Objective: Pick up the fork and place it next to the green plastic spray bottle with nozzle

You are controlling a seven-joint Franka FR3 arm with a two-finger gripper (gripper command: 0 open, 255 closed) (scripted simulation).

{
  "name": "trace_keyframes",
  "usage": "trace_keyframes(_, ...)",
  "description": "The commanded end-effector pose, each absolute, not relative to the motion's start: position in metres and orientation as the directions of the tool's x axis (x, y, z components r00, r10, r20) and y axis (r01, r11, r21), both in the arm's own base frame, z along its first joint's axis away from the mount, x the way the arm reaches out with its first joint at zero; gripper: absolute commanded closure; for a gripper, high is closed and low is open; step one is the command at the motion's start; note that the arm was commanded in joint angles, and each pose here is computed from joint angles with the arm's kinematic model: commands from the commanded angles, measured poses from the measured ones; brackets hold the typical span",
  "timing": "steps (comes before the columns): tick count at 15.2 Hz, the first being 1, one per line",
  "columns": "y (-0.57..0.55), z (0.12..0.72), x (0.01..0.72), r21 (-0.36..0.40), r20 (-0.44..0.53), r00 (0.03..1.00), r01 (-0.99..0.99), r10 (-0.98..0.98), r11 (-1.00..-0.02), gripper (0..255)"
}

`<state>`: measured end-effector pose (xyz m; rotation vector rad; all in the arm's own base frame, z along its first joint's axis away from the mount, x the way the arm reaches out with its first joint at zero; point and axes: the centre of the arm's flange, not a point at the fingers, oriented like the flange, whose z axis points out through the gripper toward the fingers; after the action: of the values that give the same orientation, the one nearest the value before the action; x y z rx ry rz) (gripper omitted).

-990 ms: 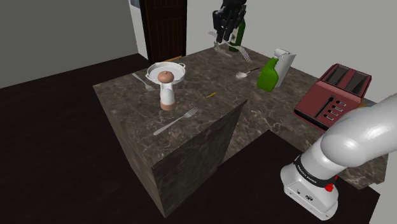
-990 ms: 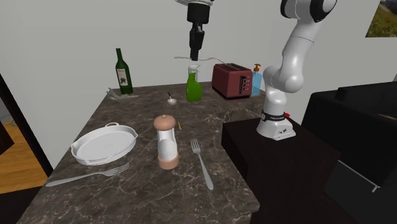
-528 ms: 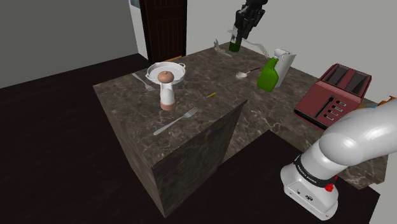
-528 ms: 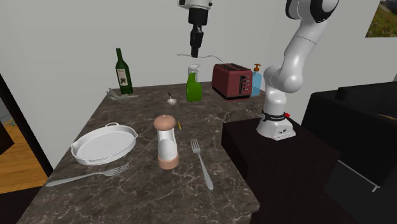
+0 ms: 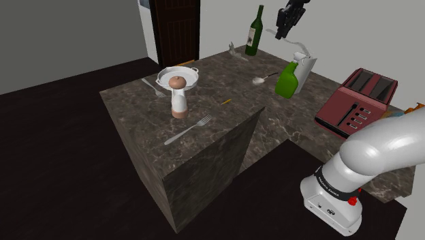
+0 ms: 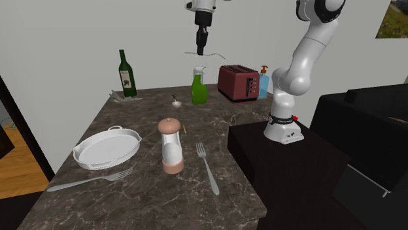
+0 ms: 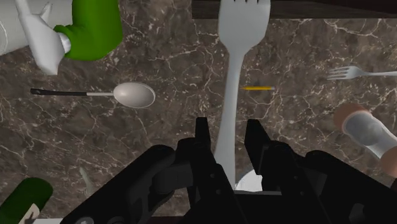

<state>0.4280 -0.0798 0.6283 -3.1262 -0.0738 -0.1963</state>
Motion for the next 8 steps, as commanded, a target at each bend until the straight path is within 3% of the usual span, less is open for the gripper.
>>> trace_keyframes(1, -0.106, 0.626, 0.424, -0.005, 0.125, 0.991, 0.049, 0.048, -0.999, 255)
trace_keyframes(8, -0.197, 0.627, 0.41, -0.005, 0.125, 0.991, 0.049, 0.048, -0.999, 255)
